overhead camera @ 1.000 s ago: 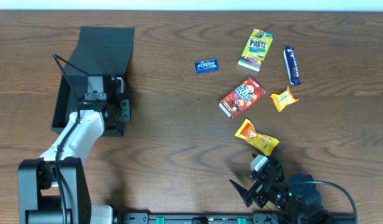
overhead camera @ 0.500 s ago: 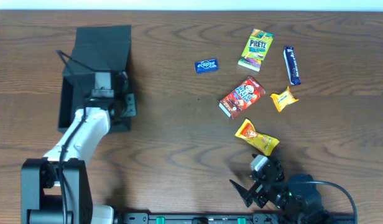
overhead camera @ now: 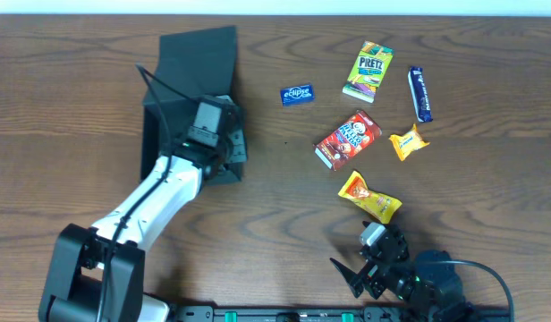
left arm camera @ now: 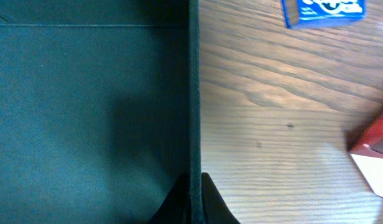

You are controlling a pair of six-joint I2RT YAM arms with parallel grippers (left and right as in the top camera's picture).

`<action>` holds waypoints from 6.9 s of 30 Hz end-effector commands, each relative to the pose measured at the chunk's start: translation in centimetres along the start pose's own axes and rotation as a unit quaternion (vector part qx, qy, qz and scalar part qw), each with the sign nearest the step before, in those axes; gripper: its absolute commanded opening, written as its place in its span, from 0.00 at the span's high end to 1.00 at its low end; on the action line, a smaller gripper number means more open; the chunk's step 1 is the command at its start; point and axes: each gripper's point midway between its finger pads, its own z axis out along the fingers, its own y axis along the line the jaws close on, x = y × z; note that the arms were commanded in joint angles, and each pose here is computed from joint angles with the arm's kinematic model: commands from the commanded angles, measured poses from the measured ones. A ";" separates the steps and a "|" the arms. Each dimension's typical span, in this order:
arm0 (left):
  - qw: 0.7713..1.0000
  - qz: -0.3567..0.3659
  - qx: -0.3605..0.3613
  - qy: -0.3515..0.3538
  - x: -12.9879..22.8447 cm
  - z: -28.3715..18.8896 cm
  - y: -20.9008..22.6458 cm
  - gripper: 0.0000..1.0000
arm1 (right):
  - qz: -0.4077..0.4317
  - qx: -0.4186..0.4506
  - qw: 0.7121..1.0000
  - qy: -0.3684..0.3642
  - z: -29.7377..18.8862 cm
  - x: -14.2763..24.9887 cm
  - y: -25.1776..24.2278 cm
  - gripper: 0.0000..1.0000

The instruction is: Pack container

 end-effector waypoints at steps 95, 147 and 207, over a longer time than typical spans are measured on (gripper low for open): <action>0.986 0.055 -0.011 -0.155 5.4 -28.5 3.8 0.05 | -0.012 0.031 0.999 0.004 0.0 0.2 -1.0 0.01; 0.987 0.056 -0.009 -0.152 5.6 -28.4 3.7 0.05 | 0.250 0.018 0.962 -0.112 -1.0 -17.8 -4.2 0.01; 0.987 0.056 -0.009 -0.152 5.6 -28.4 3.7 0.05 | 0.478 0.319 0.788 0.220 20.5 -9.6 -34.2 0.02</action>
